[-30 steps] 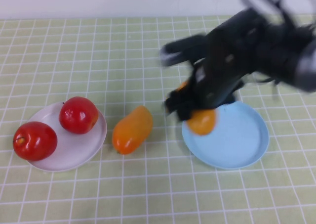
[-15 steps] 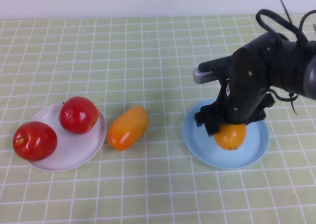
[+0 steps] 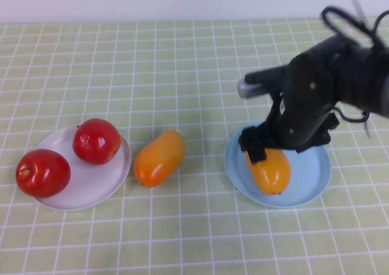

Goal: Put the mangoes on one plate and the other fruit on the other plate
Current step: Put another type of fruit in the right plate

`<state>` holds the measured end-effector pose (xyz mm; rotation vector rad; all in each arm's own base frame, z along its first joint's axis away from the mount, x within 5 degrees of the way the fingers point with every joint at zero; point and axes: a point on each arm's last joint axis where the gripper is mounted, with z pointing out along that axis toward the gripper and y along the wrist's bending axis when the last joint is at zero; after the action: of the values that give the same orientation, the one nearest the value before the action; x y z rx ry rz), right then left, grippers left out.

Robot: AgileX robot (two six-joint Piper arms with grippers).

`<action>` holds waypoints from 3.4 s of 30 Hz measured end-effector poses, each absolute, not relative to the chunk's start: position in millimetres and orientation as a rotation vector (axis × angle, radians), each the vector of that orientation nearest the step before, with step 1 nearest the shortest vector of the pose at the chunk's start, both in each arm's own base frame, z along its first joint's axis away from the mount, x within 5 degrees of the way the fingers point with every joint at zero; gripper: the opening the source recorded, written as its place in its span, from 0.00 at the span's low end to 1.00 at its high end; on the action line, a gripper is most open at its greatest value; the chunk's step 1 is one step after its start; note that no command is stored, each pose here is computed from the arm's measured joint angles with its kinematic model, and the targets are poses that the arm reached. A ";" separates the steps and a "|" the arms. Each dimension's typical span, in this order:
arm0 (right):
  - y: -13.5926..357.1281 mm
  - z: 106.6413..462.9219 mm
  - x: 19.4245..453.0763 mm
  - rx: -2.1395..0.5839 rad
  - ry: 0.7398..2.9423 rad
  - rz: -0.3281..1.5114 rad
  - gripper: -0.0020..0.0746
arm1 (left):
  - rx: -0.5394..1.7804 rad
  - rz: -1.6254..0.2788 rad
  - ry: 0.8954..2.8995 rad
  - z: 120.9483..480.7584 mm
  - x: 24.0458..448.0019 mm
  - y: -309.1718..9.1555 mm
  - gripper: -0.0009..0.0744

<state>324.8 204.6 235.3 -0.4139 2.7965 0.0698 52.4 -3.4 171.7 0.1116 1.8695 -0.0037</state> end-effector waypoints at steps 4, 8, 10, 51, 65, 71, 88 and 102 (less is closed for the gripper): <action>209.8 259.4 315.6 -0.354 2.751 0.231 0.93 | 0.112 -0.004 1.870 171.7 52.4 -3.4 0.02; 235.0 263.3 307.6 -0.306 2.718 0.452 0.93 | 0.112 -0.004 1.870 171.7 52.4 -3.4 0.02; 252.0 260.4 307.8 -0.298 2.702 0.533 0.93 | 0.116 0.003 1.869 171.7 52.4 -3.1 0.02; 344.7 190.8 373.1 -0.395 2.905 0.555 0.75 | 0.116 0.003 1.869 171.7 52.4 -3.1 0.02; 284.1 293.9 347.7 -0.554 2.728 0.134 0.75 | 0.116 0.003 1.869 171.7 52.4 -3.1 0.02; 229.8 305.7 332.1 -0.479 2.728 0.058 0.75 | 0.116 0.003 1.869 171.7 52.4 -3.1 0.02; 170.7 234.4 374.4 -0.290 2.824 -0.045 0.75 | 0.116 0.003 1.869 171.7 52.4 -3.1 0.02; 171.3 233.4 375.6 -0.291 2.813 -0.034 0.93 | 0.116 0.003 1.869 171.7 52.4 -3.1 0.02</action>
<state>375.6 171.3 233.4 -0.2906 2.8127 -0.0343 52.4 -3.1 171.7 0.1157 1.8693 0.0027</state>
